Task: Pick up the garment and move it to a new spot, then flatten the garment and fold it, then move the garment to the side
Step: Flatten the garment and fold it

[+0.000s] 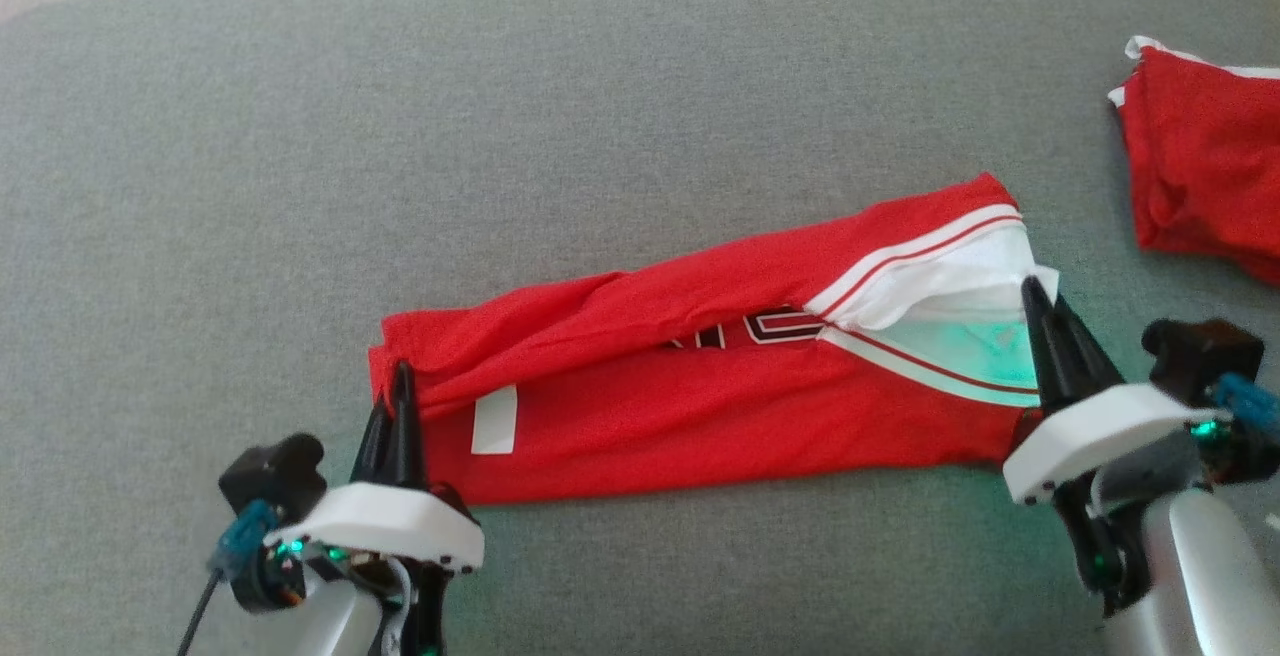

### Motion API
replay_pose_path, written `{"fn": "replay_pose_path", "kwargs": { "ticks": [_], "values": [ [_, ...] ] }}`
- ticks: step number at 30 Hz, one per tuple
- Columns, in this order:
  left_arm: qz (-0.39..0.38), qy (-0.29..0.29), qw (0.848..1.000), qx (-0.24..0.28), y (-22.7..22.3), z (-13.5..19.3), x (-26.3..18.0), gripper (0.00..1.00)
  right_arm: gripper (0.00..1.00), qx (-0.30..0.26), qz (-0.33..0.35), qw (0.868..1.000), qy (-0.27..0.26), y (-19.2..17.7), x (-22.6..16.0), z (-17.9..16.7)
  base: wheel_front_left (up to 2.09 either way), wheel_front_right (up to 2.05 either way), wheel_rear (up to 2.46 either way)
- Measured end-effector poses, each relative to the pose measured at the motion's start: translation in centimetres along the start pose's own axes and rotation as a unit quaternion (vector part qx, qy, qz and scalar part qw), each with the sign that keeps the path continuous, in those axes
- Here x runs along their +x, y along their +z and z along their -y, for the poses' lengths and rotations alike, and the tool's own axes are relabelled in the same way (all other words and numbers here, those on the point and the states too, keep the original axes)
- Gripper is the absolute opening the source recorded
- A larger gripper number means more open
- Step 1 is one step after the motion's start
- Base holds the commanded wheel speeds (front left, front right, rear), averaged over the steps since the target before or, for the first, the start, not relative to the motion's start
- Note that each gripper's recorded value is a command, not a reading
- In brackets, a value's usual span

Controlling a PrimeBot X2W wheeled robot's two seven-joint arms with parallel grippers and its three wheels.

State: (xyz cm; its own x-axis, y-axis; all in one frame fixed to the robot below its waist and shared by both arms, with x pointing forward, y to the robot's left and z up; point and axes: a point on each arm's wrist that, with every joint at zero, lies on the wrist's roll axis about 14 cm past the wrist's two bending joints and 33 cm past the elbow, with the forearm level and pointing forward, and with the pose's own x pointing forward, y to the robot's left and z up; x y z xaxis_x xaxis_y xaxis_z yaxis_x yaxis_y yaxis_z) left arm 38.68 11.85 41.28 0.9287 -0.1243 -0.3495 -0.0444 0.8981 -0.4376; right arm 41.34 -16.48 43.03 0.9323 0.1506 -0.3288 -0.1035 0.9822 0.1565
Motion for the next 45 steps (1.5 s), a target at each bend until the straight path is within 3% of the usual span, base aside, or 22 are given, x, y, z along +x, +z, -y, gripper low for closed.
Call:
{"fn": "replay_pose_path", "kwargs": {
  "ticks": [2,4,5,6,17,26,37,44,45],
  "values": [
    [0.002,0.002,1.000,-0.002,-0.1,-0.1,-0.1,0.00,0.18,0.002,0.000,1.000,-0.002,-0.2,-0.2,0.0,0.00,0.00,0.00],
    [0.002,0.006,1.000,-0.006,-0.4,-0.2,-0.4,0.68,0.43,0.008,-0.002,1.000,-0.006,-0.7,-0.7,0.1,0.00,0.00,0.00],
    [0.003,0.008,1.000,-0.006,-0.4,-0.3,-0.5,1.00,0.91,0.009,-0.004,1.000,-0.009,-1.0,-0.9,0.2,0.00,0.00,0.00],
    [0.005,0.009,1.000,-0.006,-0.4,-0.4,-0.6,1.00,1.00,0.006,-0.005,1.000,-0.013,-1.2,-1.2,0.4,0.00,0.00,0.00],
    [0.063,0.037,0.997,0.024,1.9,-1.8,-2.6,1.00,1.00,0.007,-0.010,0.999,-0.051,-2.2,-4.0,2.6,0.00,0.00,0.00],
    [0.104,0.058,0.992,0.041,4.5,-2.9,-3.6,1.00,1.00,-0.004,-0.016,0.999,-0.048,-0.7,-2.3,2.5,0.00,0.00,0.00],
    [0.114,0.091,0.989,0.034,5.0,-4.6,-4.5,1.00,1.00,-0.035,-0.163,0.985,-0.035,-5.5,0.8,2.9,0.00,0.00,0.00],
    [0.119,0.102,0.987,0.033,5.2,-5.2,-5.0,1.00,1.00,-0.030,-0.195,0.980,-0.006,-6.5,1.4,1.2,0.00,0.00,0.00],
    [0.119,0.101,0.987,0.033,5.3,-5.2,-5.0,1.00,0.90,-0.030,-0.198,0.980,-0.002,-6.6,1.4,0.9,0.00,0.00,0.00]
  ]
}}
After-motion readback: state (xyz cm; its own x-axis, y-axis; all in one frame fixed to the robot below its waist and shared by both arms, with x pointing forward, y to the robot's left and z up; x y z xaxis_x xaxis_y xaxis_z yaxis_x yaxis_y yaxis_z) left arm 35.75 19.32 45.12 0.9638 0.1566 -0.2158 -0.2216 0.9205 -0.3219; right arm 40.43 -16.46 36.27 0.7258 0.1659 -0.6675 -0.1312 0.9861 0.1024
